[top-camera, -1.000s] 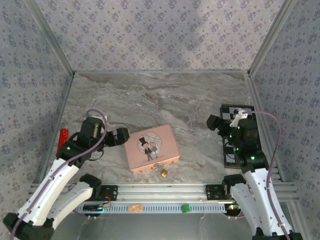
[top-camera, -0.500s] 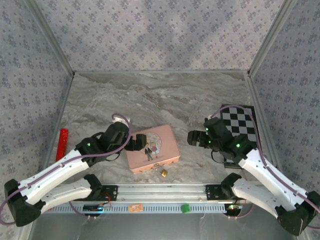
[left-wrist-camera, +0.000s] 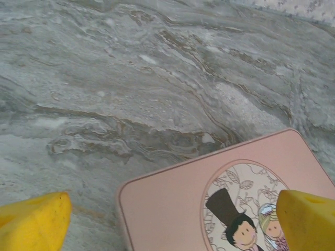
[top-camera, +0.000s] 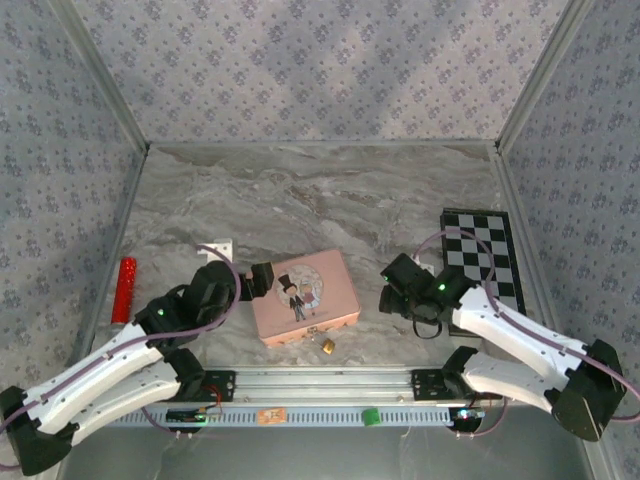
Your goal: Unlock a padlock with a key
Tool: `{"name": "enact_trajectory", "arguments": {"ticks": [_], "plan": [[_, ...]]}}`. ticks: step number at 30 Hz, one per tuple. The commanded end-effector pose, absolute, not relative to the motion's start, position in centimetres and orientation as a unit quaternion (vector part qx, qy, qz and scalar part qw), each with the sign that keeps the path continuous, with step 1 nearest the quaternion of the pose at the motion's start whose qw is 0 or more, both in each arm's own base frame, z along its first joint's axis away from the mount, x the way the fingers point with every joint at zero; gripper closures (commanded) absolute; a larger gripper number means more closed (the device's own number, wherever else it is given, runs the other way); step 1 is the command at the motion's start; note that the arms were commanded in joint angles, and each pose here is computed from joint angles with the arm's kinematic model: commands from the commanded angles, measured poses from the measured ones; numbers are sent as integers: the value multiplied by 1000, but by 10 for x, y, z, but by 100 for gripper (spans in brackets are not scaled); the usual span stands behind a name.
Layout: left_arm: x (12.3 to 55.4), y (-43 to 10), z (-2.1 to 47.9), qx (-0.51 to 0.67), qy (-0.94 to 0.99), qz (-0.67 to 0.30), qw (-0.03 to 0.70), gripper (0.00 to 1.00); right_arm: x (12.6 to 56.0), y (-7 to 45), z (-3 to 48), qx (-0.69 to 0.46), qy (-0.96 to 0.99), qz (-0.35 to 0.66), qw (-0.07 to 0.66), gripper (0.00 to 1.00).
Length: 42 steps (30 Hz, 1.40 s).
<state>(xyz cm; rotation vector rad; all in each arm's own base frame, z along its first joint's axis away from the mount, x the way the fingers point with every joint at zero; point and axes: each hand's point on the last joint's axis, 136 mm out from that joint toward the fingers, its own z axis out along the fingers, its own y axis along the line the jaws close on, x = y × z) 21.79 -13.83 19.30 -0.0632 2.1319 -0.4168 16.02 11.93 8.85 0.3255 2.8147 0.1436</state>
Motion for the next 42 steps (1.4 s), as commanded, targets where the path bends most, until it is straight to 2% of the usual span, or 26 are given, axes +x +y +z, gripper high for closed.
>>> {"name": "enact_trajectory", "arguments": {"ticks": [1, 10, 19, 35, 42], "plan": [[224, -126, 198, -46, 857, -156, 490, 0, 148, 115, 72, 164, 978, 40, 120, 25], [230, -123, 183, -60, 860, -166, 479, 0, 133, 112, 46, 212, 973, 28, 87, 37], [232, -122, 174, -66, 862, -169, 473, 0, 130, 122, 31, 208, 976, 17, 61, 47], [232, -119, 166, -74, 864, -172, 467, 0, 126, 119, 19, 204, 978, -9, 50, 64], [232, -118, 165, -77, 864, -175, 465, 0, 124, 116, 17, 206, 977, -13, 50, 68]]}}
